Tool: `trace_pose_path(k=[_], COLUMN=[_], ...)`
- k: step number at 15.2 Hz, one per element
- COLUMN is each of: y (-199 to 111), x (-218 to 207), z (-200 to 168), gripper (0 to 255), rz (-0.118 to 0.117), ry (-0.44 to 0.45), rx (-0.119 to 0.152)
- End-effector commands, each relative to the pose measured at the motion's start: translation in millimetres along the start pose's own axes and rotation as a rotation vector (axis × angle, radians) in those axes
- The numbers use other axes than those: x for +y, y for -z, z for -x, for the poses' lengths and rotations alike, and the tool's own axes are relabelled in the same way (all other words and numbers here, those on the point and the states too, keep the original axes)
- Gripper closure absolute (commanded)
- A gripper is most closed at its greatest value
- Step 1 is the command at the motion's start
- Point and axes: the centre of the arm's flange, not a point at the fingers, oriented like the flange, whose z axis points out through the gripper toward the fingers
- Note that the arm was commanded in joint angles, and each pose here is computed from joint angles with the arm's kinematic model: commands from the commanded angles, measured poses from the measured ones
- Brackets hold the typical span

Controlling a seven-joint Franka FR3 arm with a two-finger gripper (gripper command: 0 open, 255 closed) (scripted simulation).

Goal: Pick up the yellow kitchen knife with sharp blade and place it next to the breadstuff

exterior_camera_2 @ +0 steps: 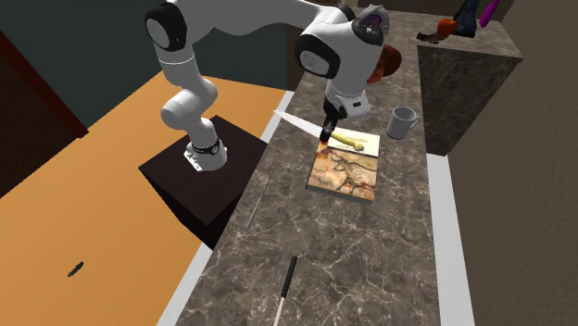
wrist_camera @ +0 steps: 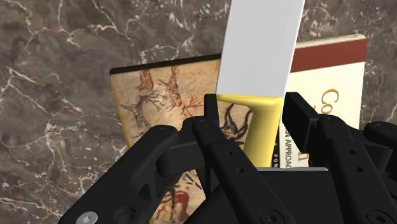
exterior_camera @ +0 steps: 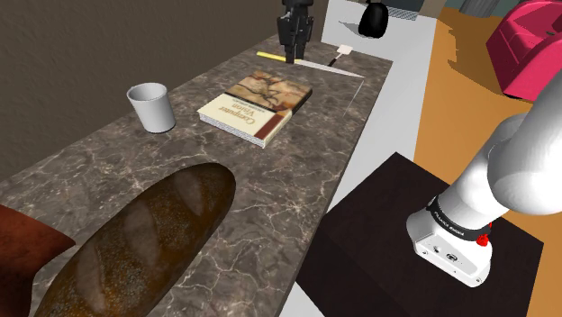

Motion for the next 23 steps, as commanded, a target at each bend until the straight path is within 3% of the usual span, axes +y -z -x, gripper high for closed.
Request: trace_pose_path(k=[1, 16, 23], y=[-5.0, -48.9, -84.9], x=[-20.7, -189.9, -184.2], z=[11.9, 111.0, 104.8], gripper=[255, 255, 255], rz=[0.000, 0.000, 0.000], ry=[-0.001, -0.001, -0.001], rx=[0.001, 0.001, 0.001])
